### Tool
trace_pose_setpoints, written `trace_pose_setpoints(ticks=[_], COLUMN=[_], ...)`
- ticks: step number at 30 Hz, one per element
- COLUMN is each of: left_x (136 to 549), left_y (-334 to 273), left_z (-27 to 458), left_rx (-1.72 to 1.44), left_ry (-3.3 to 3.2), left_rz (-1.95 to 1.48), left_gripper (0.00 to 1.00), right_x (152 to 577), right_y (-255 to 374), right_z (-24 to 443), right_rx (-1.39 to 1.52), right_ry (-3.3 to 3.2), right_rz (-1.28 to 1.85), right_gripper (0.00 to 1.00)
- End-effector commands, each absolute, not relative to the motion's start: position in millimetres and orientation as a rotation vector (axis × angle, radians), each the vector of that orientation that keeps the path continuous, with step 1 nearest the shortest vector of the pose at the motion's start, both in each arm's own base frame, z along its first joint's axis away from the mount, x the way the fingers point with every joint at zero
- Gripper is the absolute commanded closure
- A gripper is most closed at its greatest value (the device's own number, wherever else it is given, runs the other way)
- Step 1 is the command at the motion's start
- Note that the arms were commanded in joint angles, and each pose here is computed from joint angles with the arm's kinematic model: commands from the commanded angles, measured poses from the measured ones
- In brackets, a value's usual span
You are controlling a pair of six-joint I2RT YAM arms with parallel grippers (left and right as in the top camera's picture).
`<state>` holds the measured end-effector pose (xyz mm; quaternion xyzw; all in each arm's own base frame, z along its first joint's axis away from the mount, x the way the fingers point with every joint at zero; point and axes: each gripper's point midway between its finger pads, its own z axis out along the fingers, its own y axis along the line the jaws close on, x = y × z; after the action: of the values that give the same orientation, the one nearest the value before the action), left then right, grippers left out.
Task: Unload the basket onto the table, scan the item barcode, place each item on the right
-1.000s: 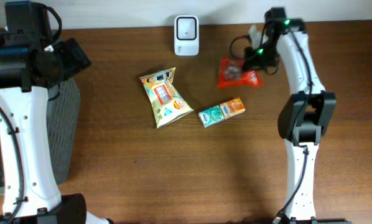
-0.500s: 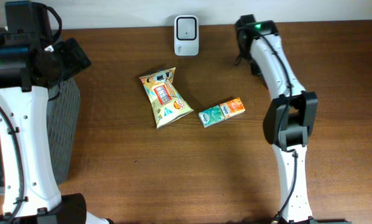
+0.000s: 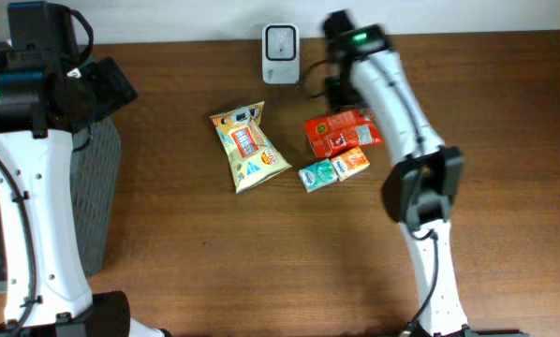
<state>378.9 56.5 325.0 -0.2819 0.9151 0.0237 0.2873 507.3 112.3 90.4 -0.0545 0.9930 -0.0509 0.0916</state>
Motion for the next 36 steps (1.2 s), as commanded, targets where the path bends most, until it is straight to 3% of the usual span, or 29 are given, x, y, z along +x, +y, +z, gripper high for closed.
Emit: trace_pose_setpoints(ticks=[1,5,8,11,13,15,16,20,27,30,31,36], left_x=[378,378,378,378,378,378,378,378,378,378,378,378], left_y=[57,57,57,57,57,57,57,57,57,57,57,57], left_z=[328,327,328,328,327,328,328,328,328,327,328,328], left_rx=[-0.765,-0.765,-0.765,-0.764,-0.765,-0.764,-0.765,-0.765,-0.765,-0.765,-0.764,-0.765], left_ry=[2.433,2.434,2.433,2.434,2.434,2.434,2.433,2.433,2.433,2.434,2.434,2.433], left_rz=[0.063,0.063,0.063,0.063,0.063,0.063,0.063,0.063,0.063,0.063,0.063,0.063], left_gripper=[0.01,0.01,0.01,0.01,0.01,0.01,0.01,0.01,0.01,0.01,0.01,0.01], right_x=[488,476,483,507,516,506,501,472,450,460,468,498], right_y=[89,110,144,138,125,144,156,242,316,309,302,256], right_z=[62,17,12,42,100,124,125,106,30,24,37,127], right_rx=[-0.010,0.015,0.011,0.113,0.081,-0.079,-0.162,-0.593,-0.788,-0.734,-0.719,-0.631], right_ry=[3.110,3.137,3.075,3.010,2.948,2.932,2.925,2.873,2.804,2.806,2.793,2.667], right_rz=[0.315,0.604,0.746,0.649,0.526,0.542,0.579,0.685,0.721,0.580,0.498,-0.053], right_gripper=[0.96,0.96,0.96,0.96,0.91,0.44,0.29,0.01,0.01,0.90,0.96,0.96])
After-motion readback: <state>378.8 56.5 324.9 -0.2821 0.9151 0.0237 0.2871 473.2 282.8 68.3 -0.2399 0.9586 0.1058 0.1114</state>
